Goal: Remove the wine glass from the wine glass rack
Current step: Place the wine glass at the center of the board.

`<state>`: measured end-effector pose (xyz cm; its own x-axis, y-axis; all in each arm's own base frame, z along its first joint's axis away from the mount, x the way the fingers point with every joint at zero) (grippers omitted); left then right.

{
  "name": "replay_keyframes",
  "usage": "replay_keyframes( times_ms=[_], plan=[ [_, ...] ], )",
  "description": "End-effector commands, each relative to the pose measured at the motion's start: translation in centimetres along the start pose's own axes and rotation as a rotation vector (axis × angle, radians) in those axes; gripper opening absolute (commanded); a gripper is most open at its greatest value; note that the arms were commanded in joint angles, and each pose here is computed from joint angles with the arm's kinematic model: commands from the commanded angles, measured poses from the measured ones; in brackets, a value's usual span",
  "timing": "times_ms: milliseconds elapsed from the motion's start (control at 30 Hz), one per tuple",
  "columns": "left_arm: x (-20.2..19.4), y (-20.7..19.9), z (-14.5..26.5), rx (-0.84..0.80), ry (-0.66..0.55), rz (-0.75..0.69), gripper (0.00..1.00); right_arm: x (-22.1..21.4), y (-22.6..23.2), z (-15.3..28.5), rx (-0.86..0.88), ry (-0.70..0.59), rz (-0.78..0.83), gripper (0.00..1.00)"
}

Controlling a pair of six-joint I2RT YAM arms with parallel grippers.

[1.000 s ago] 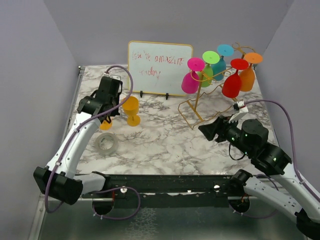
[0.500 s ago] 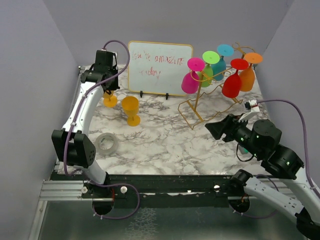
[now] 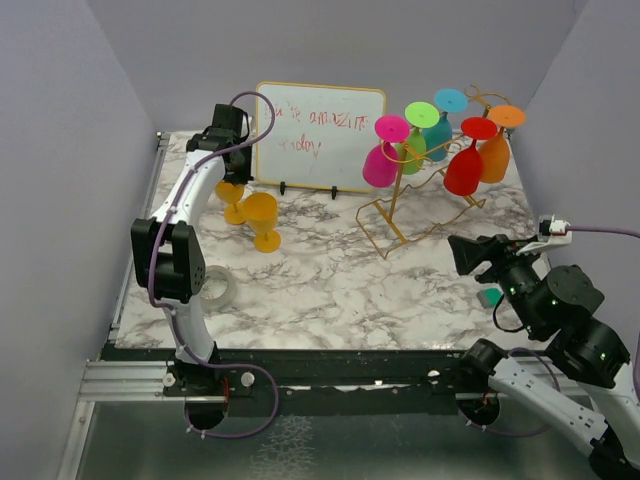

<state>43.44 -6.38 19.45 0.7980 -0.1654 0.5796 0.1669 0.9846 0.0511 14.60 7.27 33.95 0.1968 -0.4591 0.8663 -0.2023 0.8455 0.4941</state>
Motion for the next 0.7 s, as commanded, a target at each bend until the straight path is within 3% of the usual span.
replay_keyframes(
  times_ms=[0, 300, 400, 667],
  plan=[
    [0.9, -0.1, -1.0, -0.026, -0.009, -0.018, 0.00, 0.1, -1.2, -0.3, -0.069, -0.045, 0.023, 0.73],
    [-0.3, -1.0, -0.5, -0.093, 0.022, -0.019, 0.03, -0.6, -0.9, -1.3, -0.079, -0.006, 0.046, 0.75],
    [-0.2, -1.0, 0.0, -0.092, 0.013, -0.031, 0.24, -0.7, -0.7, -1.6, -0.078, 0.002, 0.052, 0.75],
    [0.4, -1.2, 0.8, -0.121, -0.003, -0.053, 0.45, -1.5, -1.0, -2.3, -0.109, 0.017, 0.051, 0.77]
  ],
)
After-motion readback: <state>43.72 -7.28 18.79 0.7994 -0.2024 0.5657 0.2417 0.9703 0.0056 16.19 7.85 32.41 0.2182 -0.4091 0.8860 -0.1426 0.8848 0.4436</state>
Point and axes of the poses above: each gripper's point midway between its finger pads, its own z axis back along the fingers, its own y axis along the line the jaws close on, x = y × z, the point moved 4 cm from there along z, back along the fingers, and after that the axes turned 7 degrees about -z, right-handed, at the moved point
